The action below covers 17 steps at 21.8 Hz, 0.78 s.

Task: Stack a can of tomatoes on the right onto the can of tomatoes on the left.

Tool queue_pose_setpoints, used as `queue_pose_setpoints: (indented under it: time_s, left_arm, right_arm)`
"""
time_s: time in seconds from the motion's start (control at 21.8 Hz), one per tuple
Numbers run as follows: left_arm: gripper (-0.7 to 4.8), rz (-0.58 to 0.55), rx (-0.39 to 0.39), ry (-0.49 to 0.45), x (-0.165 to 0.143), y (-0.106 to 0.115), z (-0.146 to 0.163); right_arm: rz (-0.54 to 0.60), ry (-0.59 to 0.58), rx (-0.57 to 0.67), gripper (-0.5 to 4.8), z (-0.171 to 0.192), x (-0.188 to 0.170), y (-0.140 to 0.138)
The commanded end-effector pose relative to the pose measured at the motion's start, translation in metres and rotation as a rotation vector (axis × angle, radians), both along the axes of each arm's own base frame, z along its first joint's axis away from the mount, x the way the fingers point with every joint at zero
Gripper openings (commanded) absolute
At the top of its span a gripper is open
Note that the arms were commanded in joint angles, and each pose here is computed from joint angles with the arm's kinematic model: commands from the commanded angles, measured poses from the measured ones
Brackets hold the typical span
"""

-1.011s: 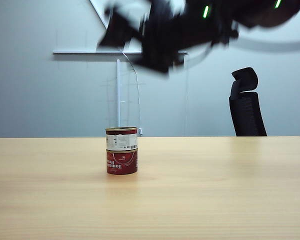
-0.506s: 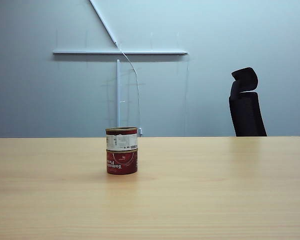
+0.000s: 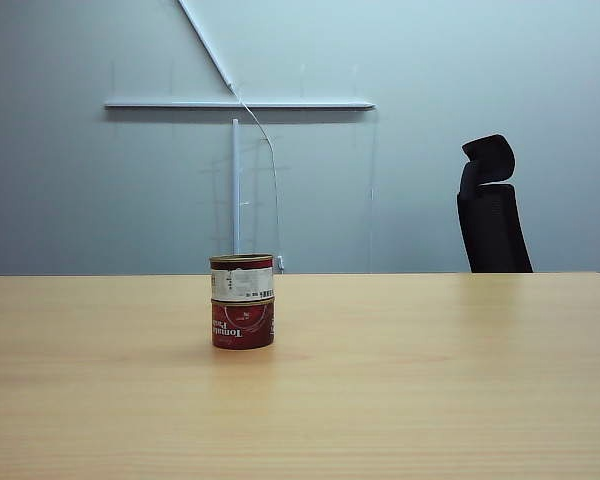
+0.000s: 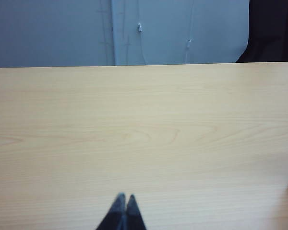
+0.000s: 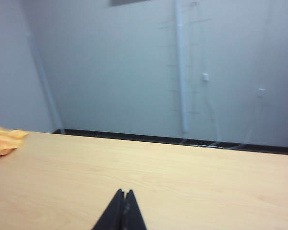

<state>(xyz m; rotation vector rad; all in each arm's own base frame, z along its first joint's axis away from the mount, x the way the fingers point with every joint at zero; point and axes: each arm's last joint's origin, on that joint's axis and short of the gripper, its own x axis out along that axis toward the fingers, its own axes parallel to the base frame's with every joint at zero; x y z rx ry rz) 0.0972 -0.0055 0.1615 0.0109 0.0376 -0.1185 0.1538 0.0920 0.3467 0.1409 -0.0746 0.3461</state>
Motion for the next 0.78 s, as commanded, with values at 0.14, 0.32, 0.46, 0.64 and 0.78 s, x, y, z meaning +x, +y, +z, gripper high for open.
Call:
queue_pose_setpoints:
  time_s: [0.14,0.32,0.46,0.64,0.78]
  left_arm:
    - [-0.02,-0.003,0.006,-0.014,0.0000,-0.0001,0.0018]
    - [-0.02,-0.003,0.006,-0.014,0.0000,-0.0001,0.0019]
    - [-0.02,-0.004,0.006,-0.014,0.0000,-0.0001,0.0019]
    - [-0.02,-0.004,0.006,-0.014,0.0000,-0.0001,0.0018]
    - [-0.02,-0.003,0.006,-0.014,0.0000,-0.0001,0.0018]
  right_arm:
    - [-0.083,0.024,-0.013,-0.08,-0.0027,-0.0075,-0.0074]
    - [-0.083,0.050,-0.032,-0.08,-0.0058,-0.0073,-0.0072]
    - [-0.079,0.065,-0.043,-0.08,-0.0076,-0.0073,-0.0071]
    - [-0.079,0.084,-0.056,-0.08,-0.0097,-0.0072,-0.0071]
    - [-0.080,0.085,-0.065,-0.08,-0.0101,-0.0072,-0.0071]
